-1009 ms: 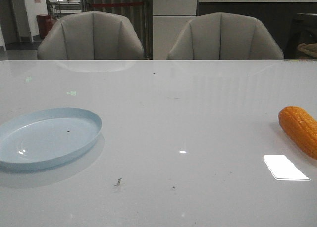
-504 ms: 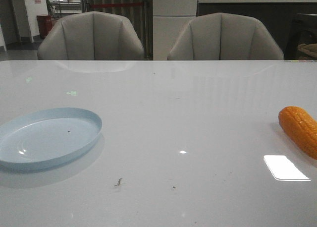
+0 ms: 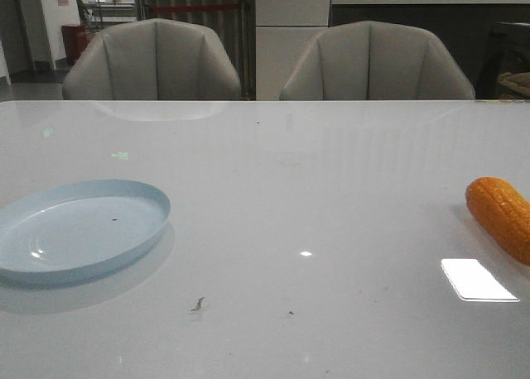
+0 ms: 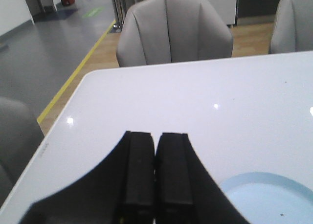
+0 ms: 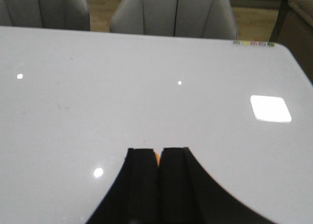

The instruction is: Place corn on plate with both arms

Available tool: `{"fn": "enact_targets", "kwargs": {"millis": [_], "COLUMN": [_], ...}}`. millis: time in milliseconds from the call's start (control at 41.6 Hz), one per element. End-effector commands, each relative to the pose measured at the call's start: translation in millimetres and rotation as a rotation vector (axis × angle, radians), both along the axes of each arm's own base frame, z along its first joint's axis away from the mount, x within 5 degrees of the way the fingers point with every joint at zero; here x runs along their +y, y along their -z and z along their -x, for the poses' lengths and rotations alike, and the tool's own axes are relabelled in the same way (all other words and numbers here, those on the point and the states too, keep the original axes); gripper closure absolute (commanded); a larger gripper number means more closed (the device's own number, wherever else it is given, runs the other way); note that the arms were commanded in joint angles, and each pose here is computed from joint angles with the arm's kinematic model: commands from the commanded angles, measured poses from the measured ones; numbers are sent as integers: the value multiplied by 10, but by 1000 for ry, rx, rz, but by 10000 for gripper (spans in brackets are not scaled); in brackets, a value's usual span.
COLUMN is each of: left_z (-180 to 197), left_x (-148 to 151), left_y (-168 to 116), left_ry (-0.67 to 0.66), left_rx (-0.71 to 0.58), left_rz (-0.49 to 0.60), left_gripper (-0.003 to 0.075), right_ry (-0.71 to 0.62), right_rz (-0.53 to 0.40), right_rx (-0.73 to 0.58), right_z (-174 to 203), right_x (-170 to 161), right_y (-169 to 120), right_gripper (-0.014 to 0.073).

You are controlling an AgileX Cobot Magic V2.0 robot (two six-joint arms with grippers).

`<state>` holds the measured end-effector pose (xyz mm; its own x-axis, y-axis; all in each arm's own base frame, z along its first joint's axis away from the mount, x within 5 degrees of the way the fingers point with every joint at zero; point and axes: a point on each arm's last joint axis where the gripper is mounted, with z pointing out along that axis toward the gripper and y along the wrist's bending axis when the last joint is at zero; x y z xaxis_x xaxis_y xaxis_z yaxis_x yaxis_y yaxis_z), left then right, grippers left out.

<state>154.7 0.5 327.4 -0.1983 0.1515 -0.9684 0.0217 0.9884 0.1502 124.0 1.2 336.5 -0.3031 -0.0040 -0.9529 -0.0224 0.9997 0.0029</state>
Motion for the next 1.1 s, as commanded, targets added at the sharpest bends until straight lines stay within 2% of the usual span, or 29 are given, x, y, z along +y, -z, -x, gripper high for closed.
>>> {"fn": "enact_targets", "kwargs": {"millis": [0,144,216,312,384,456,528,745,937,1081], "left_z": [-68,-68,-61,-47,-41,-43,-41,-181,-600,-1036], "left_x": [-6,-1,2,1,-8,-25,-34,-43,-51,-59], "left_y": [-137,-74,-39,15,34,45,48,-81,-275,-211], "left_ry": [3,-3,-7,-13,-15,-15,-15,-13,7,6], "left_rx": [-79,-12,27,88,110,122,127,198,278,406], "left_rz": [21,21,20,49,90,163,203,202,144,140], "left_gripper": [626,617,591,479,389,314,290,290,290,290], "right_ry": [8,6,6,6,5,4,3,-5,-7,-9], "right_rz": [6,5,5,5,5,5,3,-7,-12,-24], "right_rx": [-36,-10,-8,-3,0,8,21,78,92,91], "right_z": [-55,-82,-84,-83,-82,-80,-76,-58,-53,-53], "right_x": [-12,-12,-12,-11,-11,-10,-8,2,5,10], "right_y": [-105,-76,-74,-69,-67,-60,-48,0,11,10], "right_gripper": [567,557,508,323,217,160,155,158,158,158]}}
